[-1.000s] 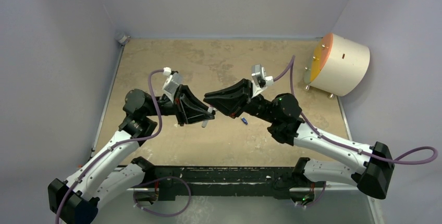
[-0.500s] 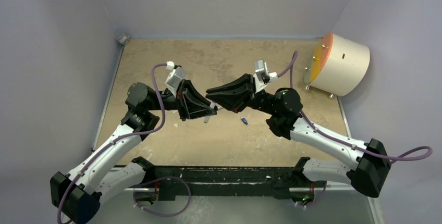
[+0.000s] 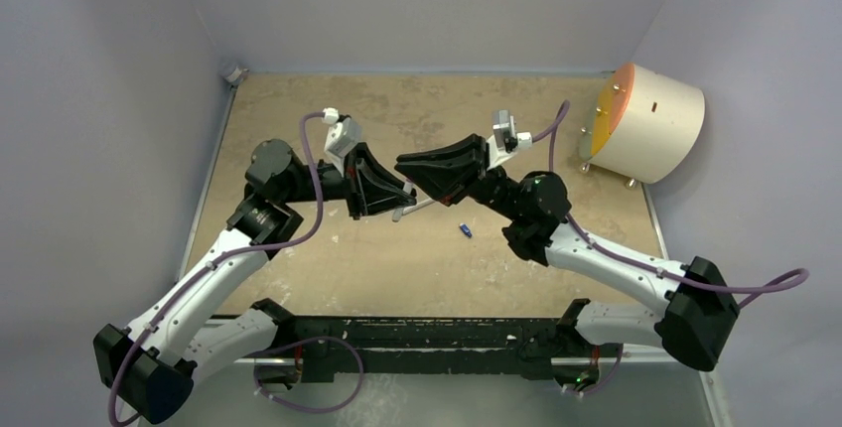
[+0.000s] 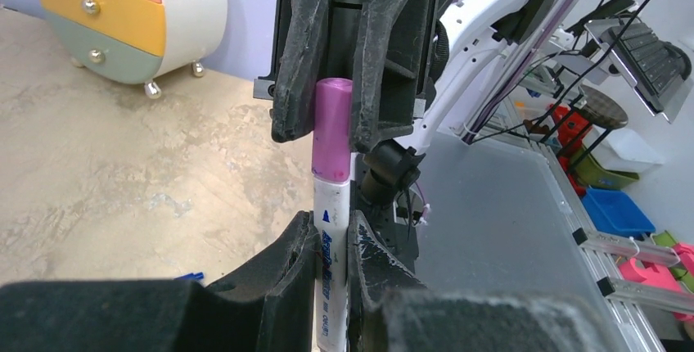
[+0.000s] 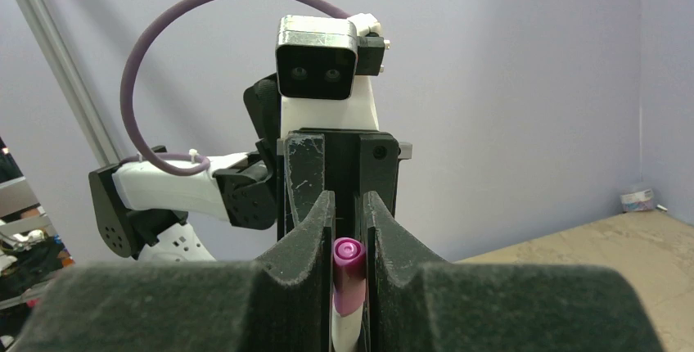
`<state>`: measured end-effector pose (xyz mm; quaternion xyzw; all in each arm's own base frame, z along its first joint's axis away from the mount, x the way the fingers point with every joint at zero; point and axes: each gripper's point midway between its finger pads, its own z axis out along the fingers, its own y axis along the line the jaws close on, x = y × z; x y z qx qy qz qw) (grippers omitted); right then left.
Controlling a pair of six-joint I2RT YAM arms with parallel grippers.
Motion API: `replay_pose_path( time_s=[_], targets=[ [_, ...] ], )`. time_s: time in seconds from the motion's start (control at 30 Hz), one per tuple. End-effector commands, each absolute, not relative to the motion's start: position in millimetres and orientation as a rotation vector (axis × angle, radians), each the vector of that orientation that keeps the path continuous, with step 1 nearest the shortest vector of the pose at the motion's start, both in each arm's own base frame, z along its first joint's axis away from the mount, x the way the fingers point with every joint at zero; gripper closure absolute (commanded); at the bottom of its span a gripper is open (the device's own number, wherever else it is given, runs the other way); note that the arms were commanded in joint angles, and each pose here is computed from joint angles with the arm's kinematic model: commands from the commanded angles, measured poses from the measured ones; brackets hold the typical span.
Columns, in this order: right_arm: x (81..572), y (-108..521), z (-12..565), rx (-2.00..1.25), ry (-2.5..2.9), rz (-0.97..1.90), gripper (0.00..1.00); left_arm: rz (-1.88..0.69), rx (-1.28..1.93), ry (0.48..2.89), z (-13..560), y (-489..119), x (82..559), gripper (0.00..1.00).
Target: Insert the pens into the pen caps
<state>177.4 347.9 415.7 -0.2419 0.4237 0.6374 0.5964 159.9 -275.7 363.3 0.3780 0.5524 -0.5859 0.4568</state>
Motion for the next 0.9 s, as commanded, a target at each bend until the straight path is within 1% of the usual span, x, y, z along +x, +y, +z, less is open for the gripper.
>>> replay_pose_path(
  time_s=[0.0,0.27,0.47,0.87],
  targets=[
    [160.8,376.9,321.6,-0.71,1.303,1.566,1.0,-1.27,0.871,1.04,454.5,-267.4,171.3,1.0],
    [143.7,372.7,301.6,-0.762,1.336,1.614,1.0,-1.253,0.886,0.994,473.4,-260.6,169.6,1.0],
    [128.6,369.7,294.4,-0.842,1.319,1.639,1.0,-1.325,0.88,0.913,490.4,-257.7,156.9,1.0],
    [112.8,394.7,278.6,-0.86,1.338,1.726,1.0,-1.377,0.86,0.799,509.7,-256.0,149.9,1.0]
  ],
)
